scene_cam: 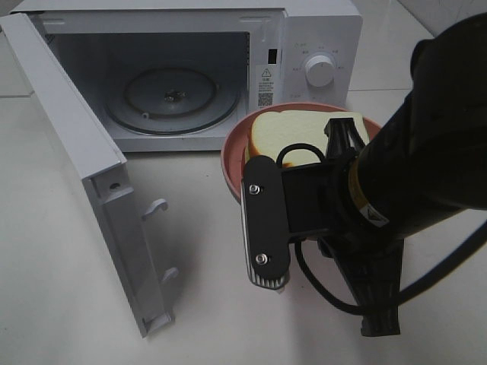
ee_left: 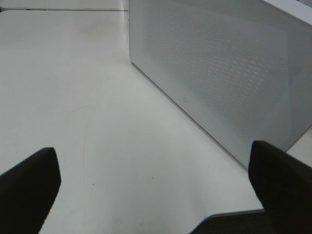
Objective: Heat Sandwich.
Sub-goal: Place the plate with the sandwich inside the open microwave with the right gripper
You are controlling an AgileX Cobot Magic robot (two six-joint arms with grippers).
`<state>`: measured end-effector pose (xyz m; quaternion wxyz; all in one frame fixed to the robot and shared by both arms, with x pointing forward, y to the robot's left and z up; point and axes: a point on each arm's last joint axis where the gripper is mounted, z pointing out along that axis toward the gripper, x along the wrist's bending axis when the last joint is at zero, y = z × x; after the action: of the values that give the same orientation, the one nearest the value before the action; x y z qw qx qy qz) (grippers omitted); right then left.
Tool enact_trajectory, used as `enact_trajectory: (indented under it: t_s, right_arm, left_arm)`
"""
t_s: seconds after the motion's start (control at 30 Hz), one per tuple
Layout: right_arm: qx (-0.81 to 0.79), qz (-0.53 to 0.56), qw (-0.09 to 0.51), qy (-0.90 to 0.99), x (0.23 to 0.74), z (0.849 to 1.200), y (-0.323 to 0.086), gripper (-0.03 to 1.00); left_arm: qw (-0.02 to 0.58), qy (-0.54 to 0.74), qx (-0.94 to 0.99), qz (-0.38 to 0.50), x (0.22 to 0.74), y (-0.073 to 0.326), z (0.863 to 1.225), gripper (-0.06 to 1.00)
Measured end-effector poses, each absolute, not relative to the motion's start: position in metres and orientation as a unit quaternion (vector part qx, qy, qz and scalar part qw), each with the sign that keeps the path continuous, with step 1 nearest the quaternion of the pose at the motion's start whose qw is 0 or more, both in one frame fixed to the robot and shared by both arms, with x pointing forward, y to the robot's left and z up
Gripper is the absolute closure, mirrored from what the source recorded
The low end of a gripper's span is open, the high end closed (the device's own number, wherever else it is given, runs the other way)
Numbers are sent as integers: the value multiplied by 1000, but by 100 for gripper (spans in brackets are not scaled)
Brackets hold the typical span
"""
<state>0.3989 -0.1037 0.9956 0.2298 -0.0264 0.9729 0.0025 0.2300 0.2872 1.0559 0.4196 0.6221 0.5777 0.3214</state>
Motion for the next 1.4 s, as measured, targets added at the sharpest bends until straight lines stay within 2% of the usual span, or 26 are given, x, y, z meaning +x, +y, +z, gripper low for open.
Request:
enact_trajectory:
  t_s: [0.47, 0.77, 1.13, 1.4]
  right_arm:
    - [-70, 22, 239, 968, 400, 996, -98, 93]
    - [-180, -6, 240, 954, 400, 996, -98, 93]
    - [-243, -3, 244, 939, 406, 997, -98, 93]
    - [-278, 11, 223, 934, 416, 995, -106, 93]
  left_arm:
    - [420, 578, 622, 321, 230, 287, 1056, -3]
    - [420, 578, 622, 321, 230, 287, 1056, -3]
    - [420, 578, 622, 321, 230, 287, 1056, -3]
    - [420, 578, 622, 321, 230, 287, 1056, -3]
